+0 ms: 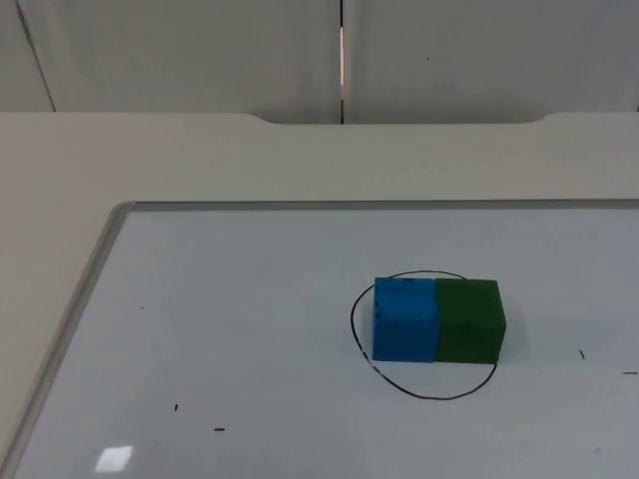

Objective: Push the two cubes into the marked area.

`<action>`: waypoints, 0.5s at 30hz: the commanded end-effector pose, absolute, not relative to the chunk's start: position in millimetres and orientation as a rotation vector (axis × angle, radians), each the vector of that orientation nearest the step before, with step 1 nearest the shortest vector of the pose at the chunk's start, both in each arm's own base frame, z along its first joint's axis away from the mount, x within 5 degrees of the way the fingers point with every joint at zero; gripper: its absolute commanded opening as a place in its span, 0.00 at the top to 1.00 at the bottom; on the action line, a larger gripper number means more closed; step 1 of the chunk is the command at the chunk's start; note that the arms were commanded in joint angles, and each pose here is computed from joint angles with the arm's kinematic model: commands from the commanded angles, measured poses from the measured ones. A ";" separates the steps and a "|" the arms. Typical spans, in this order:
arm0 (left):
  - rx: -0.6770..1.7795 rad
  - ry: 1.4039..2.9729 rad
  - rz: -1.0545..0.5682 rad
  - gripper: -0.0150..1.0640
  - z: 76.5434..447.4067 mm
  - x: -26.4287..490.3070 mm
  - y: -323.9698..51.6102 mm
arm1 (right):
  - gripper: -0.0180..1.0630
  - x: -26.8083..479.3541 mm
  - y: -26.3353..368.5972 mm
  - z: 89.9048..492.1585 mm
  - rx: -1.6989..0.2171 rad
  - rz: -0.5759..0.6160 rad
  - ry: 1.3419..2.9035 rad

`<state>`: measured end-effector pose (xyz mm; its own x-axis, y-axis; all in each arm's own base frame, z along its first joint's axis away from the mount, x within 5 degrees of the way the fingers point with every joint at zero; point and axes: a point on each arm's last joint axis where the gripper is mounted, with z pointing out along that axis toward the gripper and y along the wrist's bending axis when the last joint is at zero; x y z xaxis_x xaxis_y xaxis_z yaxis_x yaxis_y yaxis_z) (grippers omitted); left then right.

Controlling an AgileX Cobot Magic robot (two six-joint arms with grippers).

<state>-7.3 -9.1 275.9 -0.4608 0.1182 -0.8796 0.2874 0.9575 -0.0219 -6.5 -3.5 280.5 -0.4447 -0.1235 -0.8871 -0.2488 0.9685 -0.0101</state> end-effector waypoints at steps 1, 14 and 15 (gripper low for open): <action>0.274 2.044 -0.200 0.01 275.3 -6.9 -8.8 | 0.01 -6.7 -3.9 280.2 -0.259 0.143 2.032; 0.274 2.044 -0.200 0.01 275.3 -6.9 -8.8 | 0.01 -6.8 -3.6 280.2 -0.260 0.148 2.033; 0.274 2.044 -0.200 0.01 275.3 -6.9 -8.8 | 0.01 -6.8 -3.6 280.2 -0.260 0.148 2.033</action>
